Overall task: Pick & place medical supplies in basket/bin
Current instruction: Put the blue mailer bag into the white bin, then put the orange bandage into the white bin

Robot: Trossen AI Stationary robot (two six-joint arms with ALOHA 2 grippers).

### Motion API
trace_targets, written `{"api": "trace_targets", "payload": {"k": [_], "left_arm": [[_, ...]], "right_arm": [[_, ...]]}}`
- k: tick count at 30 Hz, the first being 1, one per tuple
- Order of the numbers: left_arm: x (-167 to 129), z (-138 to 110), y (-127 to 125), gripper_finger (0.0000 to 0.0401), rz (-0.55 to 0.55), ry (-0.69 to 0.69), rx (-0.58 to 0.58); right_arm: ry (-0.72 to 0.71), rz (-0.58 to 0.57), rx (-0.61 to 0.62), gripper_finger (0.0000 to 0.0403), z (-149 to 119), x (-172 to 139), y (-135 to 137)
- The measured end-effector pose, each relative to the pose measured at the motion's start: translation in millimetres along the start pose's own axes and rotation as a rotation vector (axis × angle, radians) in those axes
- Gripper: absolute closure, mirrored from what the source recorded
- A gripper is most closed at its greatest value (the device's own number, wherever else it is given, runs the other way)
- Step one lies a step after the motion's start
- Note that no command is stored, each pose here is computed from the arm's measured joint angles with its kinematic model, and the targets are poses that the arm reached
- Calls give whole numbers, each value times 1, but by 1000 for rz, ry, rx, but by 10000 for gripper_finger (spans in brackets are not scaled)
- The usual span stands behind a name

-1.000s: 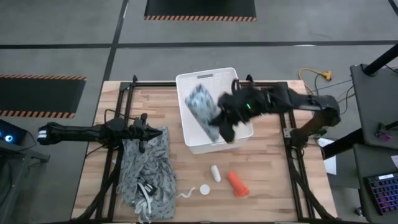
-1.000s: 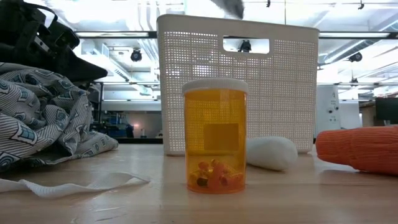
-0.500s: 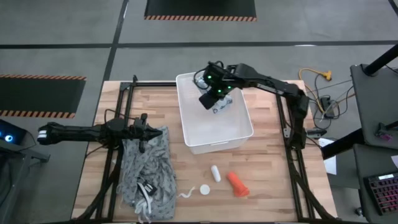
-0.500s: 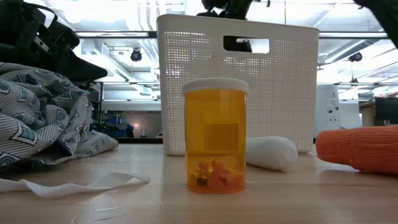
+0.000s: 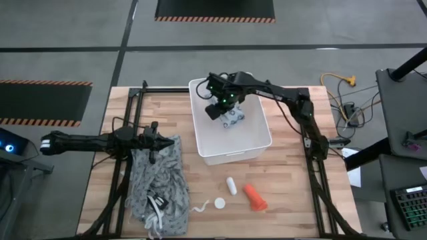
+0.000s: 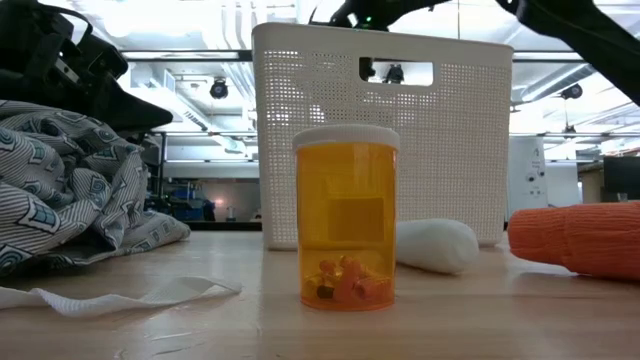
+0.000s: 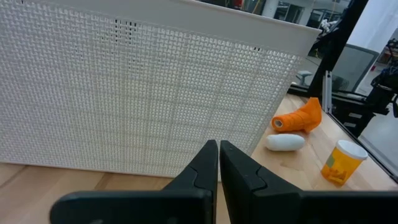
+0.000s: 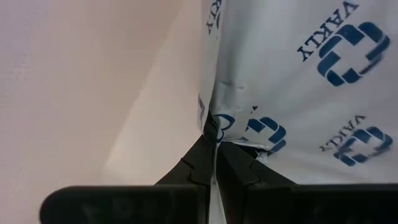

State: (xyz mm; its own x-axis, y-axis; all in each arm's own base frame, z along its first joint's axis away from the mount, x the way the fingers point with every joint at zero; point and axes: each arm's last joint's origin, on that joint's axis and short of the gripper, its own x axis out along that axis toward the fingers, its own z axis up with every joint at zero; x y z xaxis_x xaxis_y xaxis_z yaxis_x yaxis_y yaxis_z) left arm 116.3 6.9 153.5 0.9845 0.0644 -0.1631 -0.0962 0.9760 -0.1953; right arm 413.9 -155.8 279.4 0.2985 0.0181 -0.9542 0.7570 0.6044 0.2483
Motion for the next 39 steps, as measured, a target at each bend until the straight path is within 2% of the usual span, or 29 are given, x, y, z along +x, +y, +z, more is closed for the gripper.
{"api": "trace_targets", "payload": {"k": [8, 15, 21, 26, 31, 36, 39], "left_arm": [[0, 0, 0, 401, 0, 0, 0], [0, 0, 0, 401, 0, 0, 0], [0, 0, 0, 401, 0, 0, 0], [0, 0, 0, 401, 0, 0, 0], [0, 0, 0, 401, 0, 0, 0], [0, 0, 0, 401, 0, 0, 0], [0, 0, 0, 401, 0, 0, 0]], "right_arm": [[11, -3, -62, 378, 0, 2, 0], [-20, 20, -123, 308, -2, -14, 1], [-45, 35, -120, 246, -5, -27, 2], [-149, 97, -191, 222, -17, -62, 13], [-289, 168, -358, 223, -64, -123, 42], [-452, 174, -521, 229, -133, -175, 70], [-492, 205, -651, 229, -176, -196, 82]]}}
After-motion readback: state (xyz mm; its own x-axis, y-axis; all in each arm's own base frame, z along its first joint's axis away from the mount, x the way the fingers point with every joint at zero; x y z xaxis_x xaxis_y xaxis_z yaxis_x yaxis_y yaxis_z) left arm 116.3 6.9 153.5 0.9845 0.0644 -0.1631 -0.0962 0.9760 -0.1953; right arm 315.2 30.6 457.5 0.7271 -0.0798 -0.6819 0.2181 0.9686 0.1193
